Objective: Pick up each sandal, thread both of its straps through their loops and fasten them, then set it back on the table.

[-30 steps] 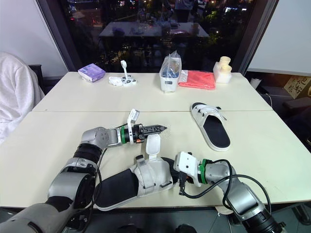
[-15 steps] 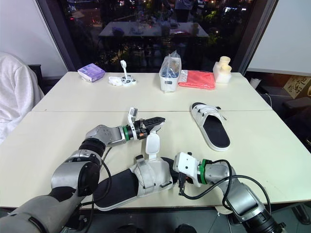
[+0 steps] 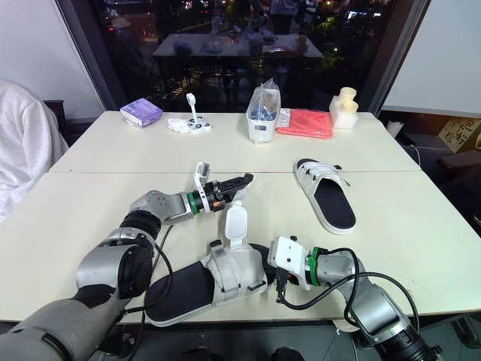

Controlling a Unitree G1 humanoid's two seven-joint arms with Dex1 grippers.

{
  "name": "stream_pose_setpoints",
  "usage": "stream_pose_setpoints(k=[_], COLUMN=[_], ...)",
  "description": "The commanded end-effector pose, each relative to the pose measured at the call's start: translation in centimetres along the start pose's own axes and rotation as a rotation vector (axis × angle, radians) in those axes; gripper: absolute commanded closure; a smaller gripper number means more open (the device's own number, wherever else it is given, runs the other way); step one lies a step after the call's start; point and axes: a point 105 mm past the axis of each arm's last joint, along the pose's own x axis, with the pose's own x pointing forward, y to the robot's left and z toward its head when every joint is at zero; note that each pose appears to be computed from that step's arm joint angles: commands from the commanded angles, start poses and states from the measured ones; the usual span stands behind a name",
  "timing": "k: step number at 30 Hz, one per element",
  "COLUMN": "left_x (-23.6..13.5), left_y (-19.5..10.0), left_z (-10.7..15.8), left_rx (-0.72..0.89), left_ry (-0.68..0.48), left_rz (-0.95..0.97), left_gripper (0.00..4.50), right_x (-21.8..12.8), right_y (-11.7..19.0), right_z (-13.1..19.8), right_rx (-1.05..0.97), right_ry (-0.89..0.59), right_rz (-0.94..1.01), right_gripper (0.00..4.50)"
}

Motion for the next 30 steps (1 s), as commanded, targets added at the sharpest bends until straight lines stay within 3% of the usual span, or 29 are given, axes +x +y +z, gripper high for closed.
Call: stream_pose_setpoints(k=[1, 3, 4, 9, 17, 30], left_x=[-0.1, -0.5, -0.7, -1.6, -1.1, 0.4], left_y=[-1.8, -2.2, -2.6, -5.0, -8.1, -9.2], left_z=[1.5, 1.9, 2.0, 2.9, 4.3, 4.4], left_rx=[0.081, 0.103, 0.122, 0.278, 0.368, 0.375], left_ry=[-0.008, -0.011, -0.007, 0.028, 0.025, 0.017], left_rz=[-0.056, -0.074, -0.087, -0.166, -0.229, -0.244], left_gripper=[3.38, 4.44, 4.48, 4.48, 4.48, 4.48], right_x=[0.1, 0.2, 0.2, 0.2, 0.6, 0.5], right_y=[0.7, 0.7, 0.7, 0.6, -0.1, -0.6], right_z=[-1.0, -1.0, -1.0, -0.9, -0.3, 0.7], right_rx=[0.014, 0.014, 0.013, 0.019, 0.023, 0.040], right_ry=[0.045, 0.044, 0.044, 0.038, 0.017, -0.006], right_rz=[0.026, 0.026, 0.026, 0.018, -0.009, -0.073], right_gripper=[4.50, 4.50, 4.50, 4.50, 4.50, 4.50])
